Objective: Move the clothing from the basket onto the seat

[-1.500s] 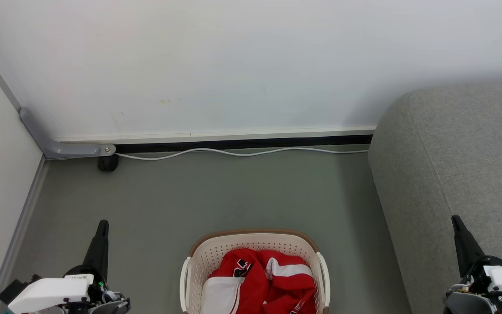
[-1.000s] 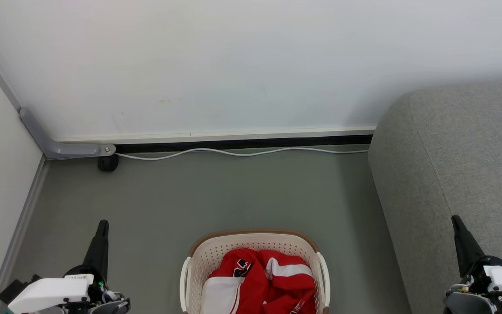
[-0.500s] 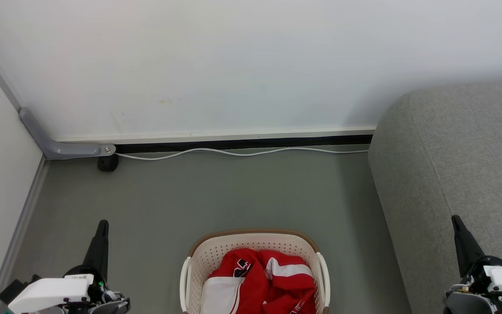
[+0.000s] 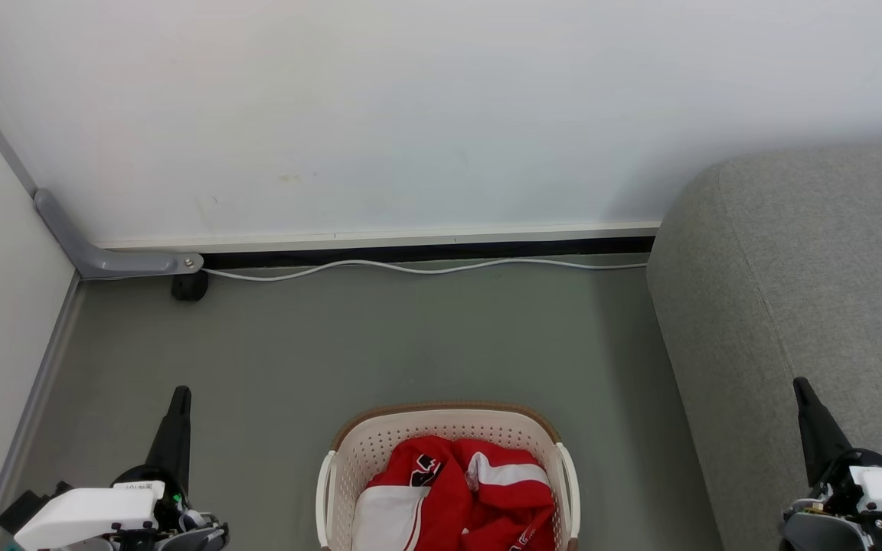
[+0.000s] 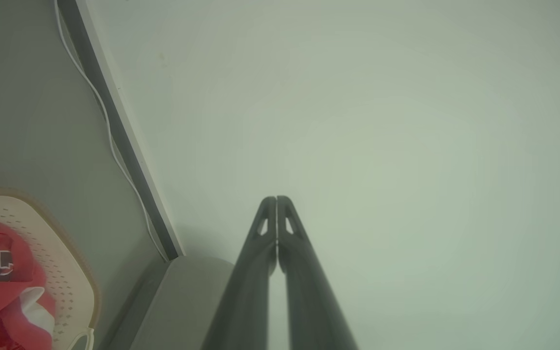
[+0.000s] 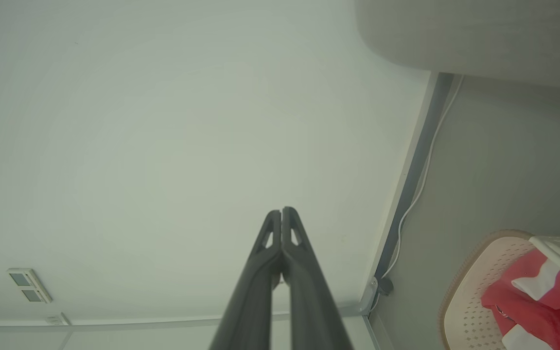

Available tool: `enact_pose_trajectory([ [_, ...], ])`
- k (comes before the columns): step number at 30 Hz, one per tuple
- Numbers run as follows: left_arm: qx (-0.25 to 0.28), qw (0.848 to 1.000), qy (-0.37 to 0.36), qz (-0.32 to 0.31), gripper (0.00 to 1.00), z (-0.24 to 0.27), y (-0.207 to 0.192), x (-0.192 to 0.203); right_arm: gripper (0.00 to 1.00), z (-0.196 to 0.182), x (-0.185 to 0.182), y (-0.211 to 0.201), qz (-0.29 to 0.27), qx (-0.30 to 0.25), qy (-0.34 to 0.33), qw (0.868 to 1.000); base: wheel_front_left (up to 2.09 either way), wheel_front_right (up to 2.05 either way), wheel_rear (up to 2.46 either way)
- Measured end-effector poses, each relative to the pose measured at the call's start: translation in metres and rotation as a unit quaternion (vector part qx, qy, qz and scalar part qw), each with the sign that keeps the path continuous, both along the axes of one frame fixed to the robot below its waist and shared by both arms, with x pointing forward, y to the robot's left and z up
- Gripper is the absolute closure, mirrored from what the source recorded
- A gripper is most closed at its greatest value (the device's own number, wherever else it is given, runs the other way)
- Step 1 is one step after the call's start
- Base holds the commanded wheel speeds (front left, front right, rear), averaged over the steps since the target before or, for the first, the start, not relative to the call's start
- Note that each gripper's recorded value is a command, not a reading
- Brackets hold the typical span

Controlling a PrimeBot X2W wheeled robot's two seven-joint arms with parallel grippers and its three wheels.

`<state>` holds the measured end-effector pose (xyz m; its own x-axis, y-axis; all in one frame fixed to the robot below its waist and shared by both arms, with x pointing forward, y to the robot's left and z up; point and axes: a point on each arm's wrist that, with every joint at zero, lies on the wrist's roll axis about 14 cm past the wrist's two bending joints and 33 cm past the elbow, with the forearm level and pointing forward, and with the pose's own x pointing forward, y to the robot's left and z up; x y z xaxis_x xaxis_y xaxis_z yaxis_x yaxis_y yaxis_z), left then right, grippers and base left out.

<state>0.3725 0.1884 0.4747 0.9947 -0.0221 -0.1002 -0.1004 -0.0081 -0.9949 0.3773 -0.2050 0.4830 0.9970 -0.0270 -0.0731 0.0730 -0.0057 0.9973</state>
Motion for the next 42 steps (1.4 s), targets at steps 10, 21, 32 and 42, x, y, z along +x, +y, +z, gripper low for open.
enact_pose_trajectory([
  [10,0.000,1.000,0.000,0.000,1.00,0.000,0.000,0.000,1.00,0.000,0.000,0.000,0.000,0.000,0.000,1.000,0.00,0.00,0.00],
  [21,0.000,1.000,0.000,0.000,1.00,0.000,0.000,0.000,1.00,0.000,0.000,0.000,0.000,0.000,0.000,1.000,0.00,0.00,0.00],
  [32,-0.018,0.997,0.081,0.002,0.00,-0.052,-0.009,-0.030,0.00,-0.047,-0.025,0.010,0.002,0.019,0.073,0.997,0.00,0.00,0.00],
  [42,-0.011,0.997,0.075,0.005,0.00,-0.048,-0.011,-0.025,0.00,-0.042,-0.020,0.010,0.006,0.009,0.065,0.998,0.00,0.00,0.00],
])
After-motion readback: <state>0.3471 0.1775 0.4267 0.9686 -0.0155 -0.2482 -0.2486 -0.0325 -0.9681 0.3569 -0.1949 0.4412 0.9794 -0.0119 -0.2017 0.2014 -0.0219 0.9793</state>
